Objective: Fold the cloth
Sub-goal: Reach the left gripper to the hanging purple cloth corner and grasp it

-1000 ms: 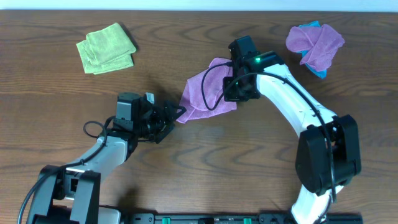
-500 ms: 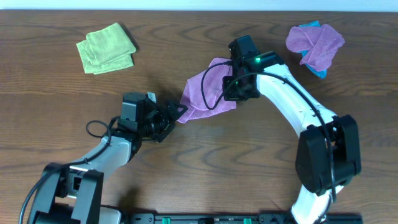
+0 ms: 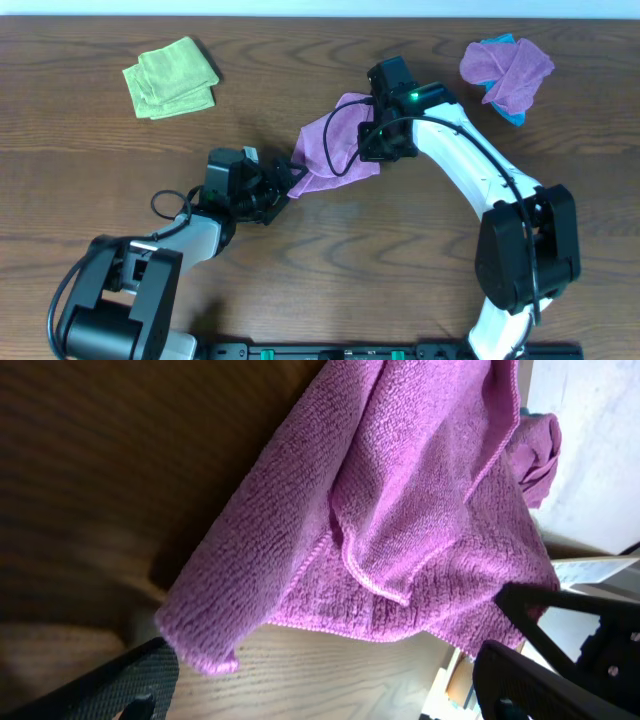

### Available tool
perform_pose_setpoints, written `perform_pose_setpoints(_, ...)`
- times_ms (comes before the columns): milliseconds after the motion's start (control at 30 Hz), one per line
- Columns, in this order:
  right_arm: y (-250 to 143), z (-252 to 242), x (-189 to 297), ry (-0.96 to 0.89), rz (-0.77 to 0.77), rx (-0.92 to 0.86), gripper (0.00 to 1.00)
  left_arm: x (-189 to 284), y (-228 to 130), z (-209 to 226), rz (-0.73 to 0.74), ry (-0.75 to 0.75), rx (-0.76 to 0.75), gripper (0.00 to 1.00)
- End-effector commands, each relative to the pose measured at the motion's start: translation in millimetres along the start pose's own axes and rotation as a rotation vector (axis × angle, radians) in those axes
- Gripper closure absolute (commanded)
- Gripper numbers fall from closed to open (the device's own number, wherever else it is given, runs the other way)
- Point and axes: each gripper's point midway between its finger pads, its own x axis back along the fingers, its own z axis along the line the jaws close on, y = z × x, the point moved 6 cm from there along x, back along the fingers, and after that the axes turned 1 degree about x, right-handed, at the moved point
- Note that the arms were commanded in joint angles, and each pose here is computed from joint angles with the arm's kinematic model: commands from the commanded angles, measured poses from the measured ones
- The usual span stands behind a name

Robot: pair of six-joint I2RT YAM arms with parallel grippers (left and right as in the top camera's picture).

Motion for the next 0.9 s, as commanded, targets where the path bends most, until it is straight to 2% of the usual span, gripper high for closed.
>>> perform_pose_setpoints(0,2,-1,2,-0.004,-0.008,0.006,0.99,-6,1,0,0.001,0.001,0.027,0.04)
perform_pose_setpoints(167,2,-1,2,-0.004,-0.008,0.006,0.99,-6,5,-7,-0.021,-0.031,0.012,0.00)
perform_pose_setpoints(200,2,-1,2,-0.005,-0.008,0.006,0.99,-6,6,-6,-0.034,-0.028,0.018,0.07)
perform_pose_setpoints(233,2,-1,2,-0.004,-0.008,0.006,0.99,-6,7,-6,-0.040,-0.026,0.022,0.10)
perform_pose_setpoints(367,2,-1,2,-0.004,-0.008,0.006,0.99,-6,8,-5,-0.051,-0.021,0.025,0.13)
perform_pose_setpoints(467,2,-1,2,-0.005,-0.008,0.006,0.99,-6,8,-6,-0.051,-0.022,0.028,0.21)
perform_pose_setpoints(867,2,-1,2,-0.005,-0.008,0.007,0.99,-6,8,-10,-0.041,-0.049,0.013,0.23)
